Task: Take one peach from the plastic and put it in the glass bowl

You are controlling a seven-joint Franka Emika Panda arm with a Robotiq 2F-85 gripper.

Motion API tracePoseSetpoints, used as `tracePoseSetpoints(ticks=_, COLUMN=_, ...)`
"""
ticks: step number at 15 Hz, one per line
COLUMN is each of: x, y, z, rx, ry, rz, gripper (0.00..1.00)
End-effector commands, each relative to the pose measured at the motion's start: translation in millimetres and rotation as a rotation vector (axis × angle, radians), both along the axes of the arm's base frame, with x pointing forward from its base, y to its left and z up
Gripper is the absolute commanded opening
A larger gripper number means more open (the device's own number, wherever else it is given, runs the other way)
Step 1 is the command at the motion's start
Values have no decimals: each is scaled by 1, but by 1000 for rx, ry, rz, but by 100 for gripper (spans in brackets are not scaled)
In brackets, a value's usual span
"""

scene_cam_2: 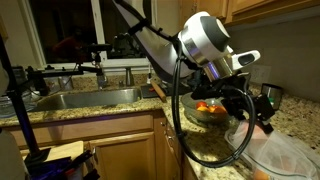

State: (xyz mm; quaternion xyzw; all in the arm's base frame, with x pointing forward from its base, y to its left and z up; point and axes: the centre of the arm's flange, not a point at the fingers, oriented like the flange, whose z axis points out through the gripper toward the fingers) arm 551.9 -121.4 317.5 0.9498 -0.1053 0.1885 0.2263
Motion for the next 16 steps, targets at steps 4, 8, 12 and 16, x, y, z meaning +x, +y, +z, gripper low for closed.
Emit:
tracePoseSetpoints(ticks=4, x=-26, y=6, z=21, rx=-2, ry=-67, rz=-2, gripper=47)
tracePoseSetpoints(ticks=8, x=-26, y=5, z=12, rx=-6, ry=-68, rz=-7, gripper=47)
tracePoseSetpoints(ticks=12, x=-28, y=5, z=-6, rx=17, ry=-38, rz=6, gripper=47)
tracePoseSetpoints(ticks=16, x=-32, y=6, z=-18, rx=37, ry=-18, rz=9, gripper=47)
